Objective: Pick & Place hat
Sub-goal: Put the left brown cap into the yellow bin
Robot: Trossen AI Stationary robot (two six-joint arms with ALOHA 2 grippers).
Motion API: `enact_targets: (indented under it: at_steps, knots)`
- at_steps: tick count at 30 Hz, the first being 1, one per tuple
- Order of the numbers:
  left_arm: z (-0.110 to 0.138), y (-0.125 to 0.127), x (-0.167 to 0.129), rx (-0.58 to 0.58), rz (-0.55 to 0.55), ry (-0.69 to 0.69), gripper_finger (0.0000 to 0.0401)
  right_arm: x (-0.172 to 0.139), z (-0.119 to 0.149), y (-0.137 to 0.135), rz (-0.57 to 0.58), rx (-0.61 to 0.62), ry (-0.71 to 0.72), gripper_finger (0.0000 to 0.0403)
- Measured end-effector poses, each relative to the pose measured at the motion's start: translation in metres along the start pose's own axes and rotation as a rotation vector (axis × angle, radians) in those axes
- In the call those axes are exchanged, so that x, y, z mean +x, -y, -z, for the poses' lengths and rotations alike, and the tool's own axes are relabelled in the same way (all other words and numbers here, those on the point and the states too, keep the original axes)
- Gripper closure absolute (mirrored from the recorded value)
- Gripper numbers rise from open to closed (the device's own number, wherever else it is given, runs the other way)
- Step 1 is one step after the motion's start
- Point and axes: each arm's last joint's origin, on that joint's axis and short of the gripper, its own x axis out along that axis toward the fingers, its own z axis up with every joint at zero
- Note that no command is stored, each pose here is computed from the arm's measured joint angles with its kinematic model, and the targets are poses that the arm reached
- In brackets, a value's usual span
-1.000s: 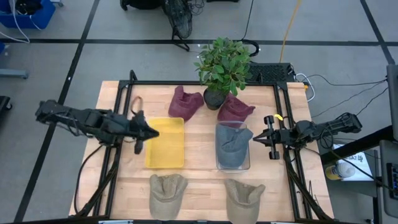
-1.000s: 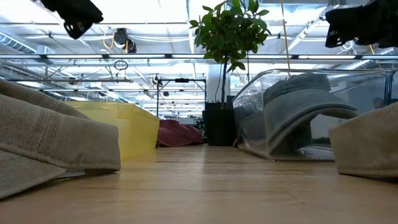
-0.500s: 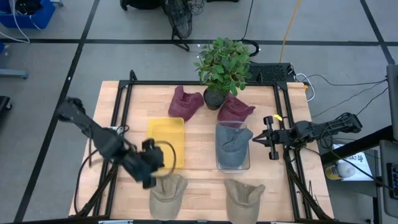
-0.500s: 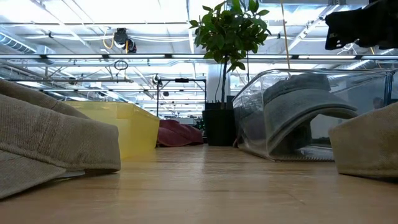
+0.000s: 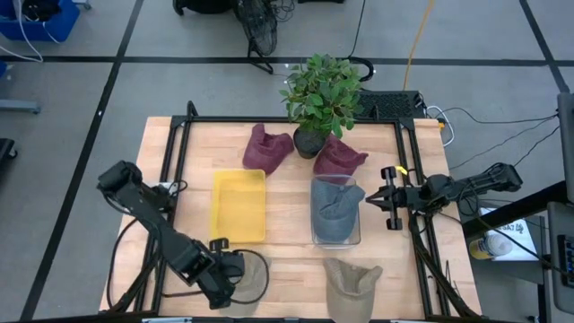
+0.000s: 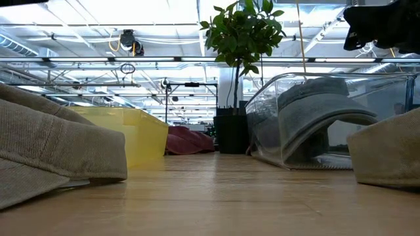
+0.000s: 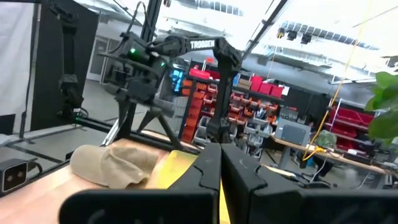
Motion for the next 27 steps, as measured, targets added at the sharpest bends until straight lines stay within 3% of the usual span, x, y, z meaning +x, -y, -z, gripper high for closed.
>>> enact_targets:
  at_steps: [7, 17, 27]
  knots:
    - [-0.003, 0.01, 0.021, 0.041, 0.044, -0.01, 0.0135, 0.0, 0.0, 0.0, 0.0, 0.0, 0.001, 0.0403]
    - [0.003, 0.016, 0.05, 0.035, 0.03, -0.104, 0.0132, 0.0, 0.0, 0.0, 0.001, -0.01, 0.001, 0.0403]
    - [-0.002, 0.012, 0.057, 0.023, -0.01, -0.081, 0.0132, 0.0, 0.0, 0.0, 0.0, -0.024, -0.001, 0.0403]
